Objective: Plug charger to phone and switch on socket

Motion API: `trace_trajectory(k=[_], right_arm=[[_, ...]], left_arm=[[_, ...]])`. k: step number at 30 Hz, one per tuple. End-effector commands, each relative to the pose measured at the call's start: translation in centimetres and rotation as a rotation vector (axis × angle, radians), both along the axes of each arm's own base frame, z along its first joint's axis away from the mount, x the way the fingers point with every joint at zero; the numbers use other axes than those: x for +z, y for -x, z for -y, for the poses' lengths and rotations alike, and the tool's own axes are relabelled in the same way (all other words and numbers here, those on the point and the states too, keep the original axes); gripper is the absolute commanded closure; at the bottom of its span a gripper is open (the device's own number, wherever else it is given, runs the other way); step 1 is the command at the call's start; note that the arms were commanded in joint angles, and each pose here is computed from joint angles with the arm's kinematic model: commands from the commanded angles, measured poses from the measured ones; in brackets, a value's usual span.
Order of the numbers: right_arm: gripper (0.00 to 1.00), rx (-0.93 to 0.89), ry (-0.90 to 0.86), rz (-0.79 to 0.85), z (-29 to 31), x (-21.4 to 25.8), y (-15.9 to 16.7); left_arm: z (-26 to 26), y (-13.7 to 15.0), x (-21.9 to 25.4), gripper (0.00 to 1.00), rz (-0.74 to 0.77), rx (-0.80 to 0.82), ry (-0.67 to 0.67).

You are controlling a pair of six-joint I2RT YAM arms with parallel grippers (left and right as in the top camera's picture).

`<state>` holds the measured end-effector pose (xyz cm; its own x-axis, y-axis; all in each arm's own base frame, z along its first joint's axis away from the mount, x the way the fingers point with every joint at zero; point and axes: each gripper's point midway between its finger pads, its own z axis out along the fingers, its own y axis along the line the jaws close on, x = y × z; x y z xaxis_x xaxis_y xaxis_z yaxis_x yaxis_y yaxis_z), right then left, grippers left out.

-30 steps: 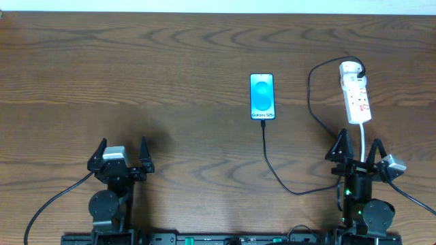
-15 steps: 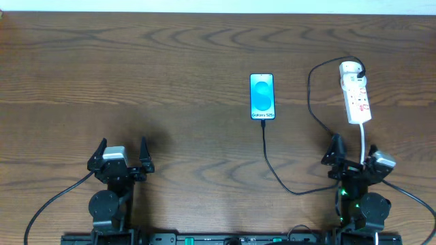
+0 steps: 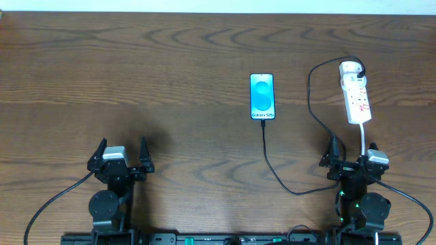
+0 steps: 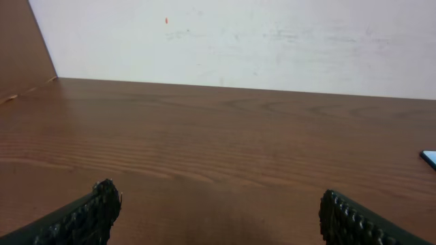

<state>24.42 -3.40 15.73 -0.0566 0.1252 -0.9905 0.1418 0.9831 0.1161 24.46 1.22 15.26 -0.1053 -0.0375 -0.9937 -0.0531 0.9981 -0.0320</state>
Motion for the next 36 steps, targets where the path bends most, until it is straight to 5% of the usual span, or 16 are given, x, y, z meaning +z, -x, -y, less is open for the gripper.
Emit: trace_trajectory(k=[1, 36], right_arm=[[0.01, 0.026, 0.021, -0.001, -0.5, 0.0, 0.0], [0.01, 0.120, 0.156, -0.011, -2.5, 0.0, -0.2]], left_arm=[[0.1, 0.1, -1.5, 0.05, -0.044, -0.010, -0.013], [0.1, 0.1, -1.5, 0.05, -0.044, -0.011, -0.013]])
